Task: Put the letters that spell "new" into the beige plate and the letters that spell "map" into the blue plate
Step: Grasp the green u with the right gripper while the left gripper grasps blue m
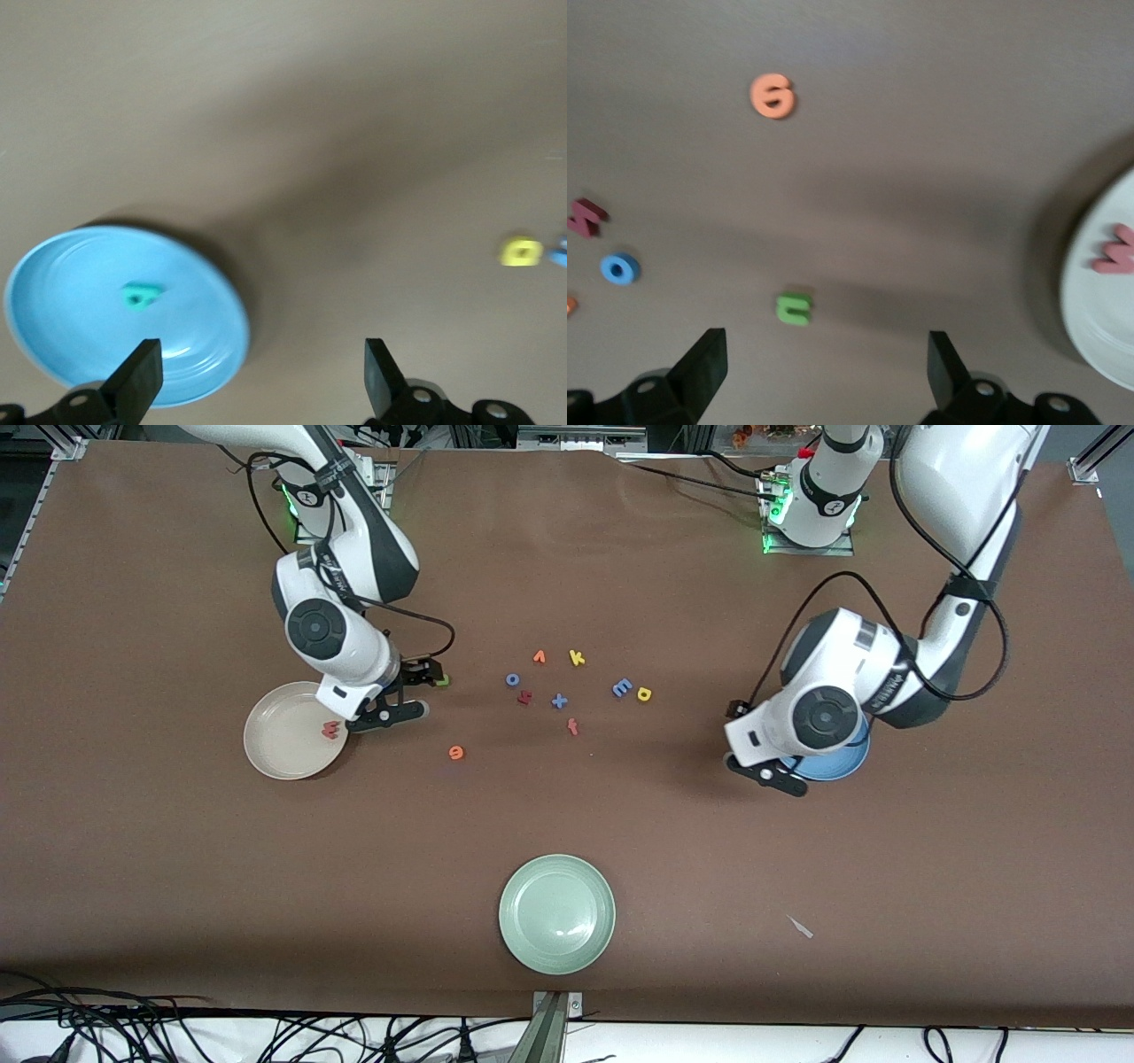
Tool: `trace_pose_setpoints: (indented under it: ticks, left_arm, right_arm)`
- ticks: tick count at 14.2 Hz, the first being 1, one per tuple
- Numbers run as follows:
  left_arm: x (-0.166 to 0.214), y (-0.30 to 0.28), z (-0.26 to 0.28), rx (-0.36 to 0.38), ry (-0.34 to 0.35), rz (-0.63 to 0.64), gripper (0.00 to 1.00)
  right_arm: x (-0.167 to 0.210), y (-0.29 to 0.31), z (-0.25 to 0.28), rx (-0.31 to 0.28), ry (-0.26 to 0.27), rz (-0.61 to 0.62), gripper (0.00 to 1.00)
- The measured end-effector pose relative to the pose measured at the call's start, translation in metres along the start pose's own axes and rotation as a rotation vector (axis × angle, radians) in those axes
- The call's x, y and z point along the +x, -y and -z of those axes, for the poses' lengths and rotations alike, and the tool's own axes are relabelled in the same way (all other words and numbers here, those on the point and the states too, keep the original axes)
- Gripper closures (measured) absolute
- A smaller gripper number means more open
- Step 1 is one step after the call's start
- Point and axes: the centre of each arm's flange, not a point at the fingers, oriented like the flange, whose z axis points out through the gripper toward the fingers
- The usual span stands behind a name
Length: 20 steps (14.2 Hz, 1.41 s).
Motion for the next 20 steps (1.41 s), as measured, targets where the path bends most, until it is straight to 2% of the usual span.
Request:
trace_pose_setpoints:
  ticks: [6, 10, 15, 20]
  left_arm:
    - [0.011, -0.129, -0.027, 0.023, -0.062, -0.195, 0.0]
    - [0.011, -0.156, -0.068, 0.001, -0.121, -0.243, 0.0]
    - [-0.003, -0.195, -0.112, -0.012, -0.147, -0.313, 0.0]
    - [-0.014, -0.221, -0.131, 0.027, -0.161, -0.384, 0.01]
  right_arm:
    - [-0.017, 0.047, -0.025, -0.012, -0.029, 0.001, 0.0]
    - [-0.034, 0.049, -0.068, -0.009, -0.067, 0.007, 0.0]
    - [-0.051, 0.039, -0.089, -0.023, -0.036, 0.002, 0.0]
    - [-0.055, 0.036, -0.093, -0.018, -0.055, 0.0, 0.03]
